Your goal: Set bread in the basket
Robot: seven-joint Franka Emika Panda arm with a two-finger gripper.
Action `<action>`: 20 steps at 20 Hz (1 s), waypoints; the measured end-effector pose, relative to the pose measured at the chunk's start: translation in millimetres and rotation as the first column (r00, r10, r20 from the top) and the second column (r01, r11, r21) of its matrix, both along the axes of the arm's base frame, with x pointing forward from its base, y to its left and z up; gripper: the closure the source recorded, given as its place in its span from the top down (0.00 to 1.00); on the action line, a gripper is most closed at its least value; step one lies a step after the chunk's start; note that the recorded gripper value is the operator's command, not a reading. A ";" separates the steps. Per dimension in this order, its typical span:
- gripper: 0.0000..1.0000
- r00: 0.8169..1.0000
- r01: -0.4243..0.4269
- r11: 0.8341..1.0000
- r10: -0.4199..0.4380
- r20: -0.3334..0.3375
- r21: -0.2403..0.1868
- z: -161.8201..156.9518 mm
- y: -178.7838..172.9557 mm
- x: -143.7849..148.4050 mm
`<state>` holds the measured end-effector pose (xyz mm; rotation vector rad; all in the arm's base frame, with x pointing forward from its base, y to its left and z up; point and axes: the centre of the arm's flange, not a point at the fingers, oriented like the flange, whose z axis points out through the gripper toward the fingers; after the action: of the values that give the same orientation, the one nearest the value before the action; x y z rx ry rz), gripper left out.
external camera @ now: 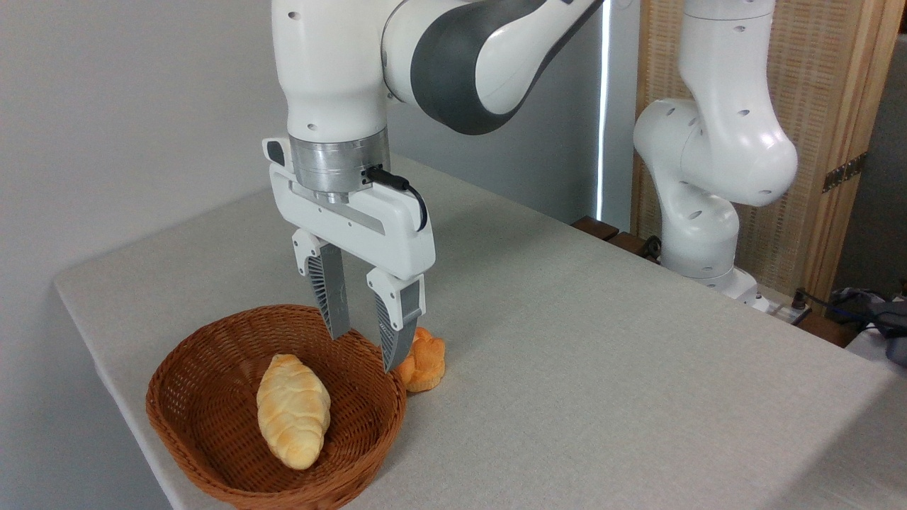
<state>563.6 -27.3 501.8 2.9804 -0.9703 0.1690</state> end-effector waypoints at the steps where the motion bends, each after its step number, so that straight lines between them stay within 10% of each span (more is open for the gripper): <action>1: 1.00 1.000 -0.002 1.000 0.002 0.002 0.000 1.1 1.0 0.3; 20: 1.00 1.000 0.001 1.000 -0.001 0.029 -0.001 23.9 -0.4 4.9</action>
<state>568.5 -27.6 525.7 2.9847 -0.9737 0.2138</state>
